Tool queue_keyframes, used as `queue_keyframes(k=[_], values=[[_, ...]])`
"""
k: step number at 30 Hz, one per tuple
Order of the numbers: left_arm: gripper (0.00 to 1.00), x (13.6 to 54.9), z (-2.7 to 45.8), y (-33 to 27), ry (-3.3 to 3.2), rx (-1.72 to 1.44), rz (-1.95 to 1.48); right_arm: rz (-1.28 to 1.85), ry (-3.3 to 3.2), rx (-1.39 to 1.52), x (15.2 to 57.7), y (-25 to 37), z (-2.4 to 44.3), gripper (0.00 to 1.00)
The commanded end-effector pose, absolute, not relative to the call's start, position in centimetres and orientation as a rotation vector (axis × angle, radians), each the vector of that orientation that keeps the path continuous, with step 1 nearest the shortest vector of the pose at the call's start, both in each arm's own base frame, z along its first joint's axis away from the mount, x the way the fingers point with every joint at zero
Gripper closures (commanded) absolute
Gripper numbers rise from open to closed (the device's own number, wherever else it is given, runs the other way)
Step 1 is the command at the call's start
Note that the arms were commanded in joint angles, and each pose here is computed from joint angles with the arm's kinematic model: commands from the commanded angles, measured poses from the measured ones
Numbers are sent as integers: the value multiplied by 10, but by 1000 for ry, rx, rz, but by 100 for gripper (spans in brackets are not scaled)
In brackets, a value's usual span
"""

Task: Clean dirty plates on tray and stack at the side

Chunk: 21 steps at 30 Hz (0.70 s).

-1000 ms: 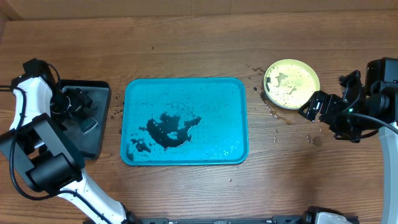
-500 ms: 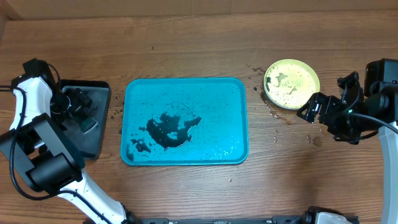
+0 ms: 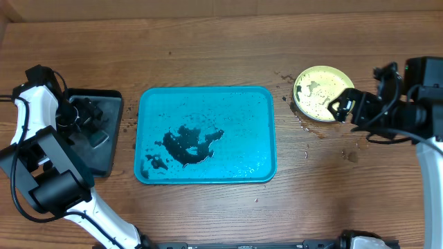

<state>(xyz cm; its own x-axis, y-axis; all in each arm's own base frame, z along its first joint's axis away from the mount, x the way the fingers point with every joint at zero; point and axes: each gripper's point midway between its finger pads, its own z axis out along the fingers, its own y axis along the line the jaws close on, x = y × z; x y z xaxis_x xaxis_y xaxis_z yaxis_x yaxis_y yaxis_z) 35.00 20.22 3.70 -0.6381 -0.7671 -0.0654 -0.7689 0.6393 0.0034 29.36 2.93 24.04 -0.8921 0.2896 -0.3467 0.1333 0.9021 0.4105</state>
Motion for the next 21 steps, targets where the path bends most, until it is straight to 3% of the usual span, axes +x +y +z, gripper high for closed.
queue_keyframes(k=[1, 7, 13, 21], values=[[0, 349, 45, 205, 2772, -1300, 60, 537, 2491, 102, 290, 57, 272, 0], [0, 350, 45, 204, 2774, -1297, 60, 545, 2234, -133, 264, 85, 288, 0], [0, 350, 45, 204, 2774, -1298, 60, 524, 2073, -161, 229, 81, 261, 0], [0, 350, 45, 204, 2774, -1298, 60, 501, 1828, -204, 226, 81, 220, 0]])
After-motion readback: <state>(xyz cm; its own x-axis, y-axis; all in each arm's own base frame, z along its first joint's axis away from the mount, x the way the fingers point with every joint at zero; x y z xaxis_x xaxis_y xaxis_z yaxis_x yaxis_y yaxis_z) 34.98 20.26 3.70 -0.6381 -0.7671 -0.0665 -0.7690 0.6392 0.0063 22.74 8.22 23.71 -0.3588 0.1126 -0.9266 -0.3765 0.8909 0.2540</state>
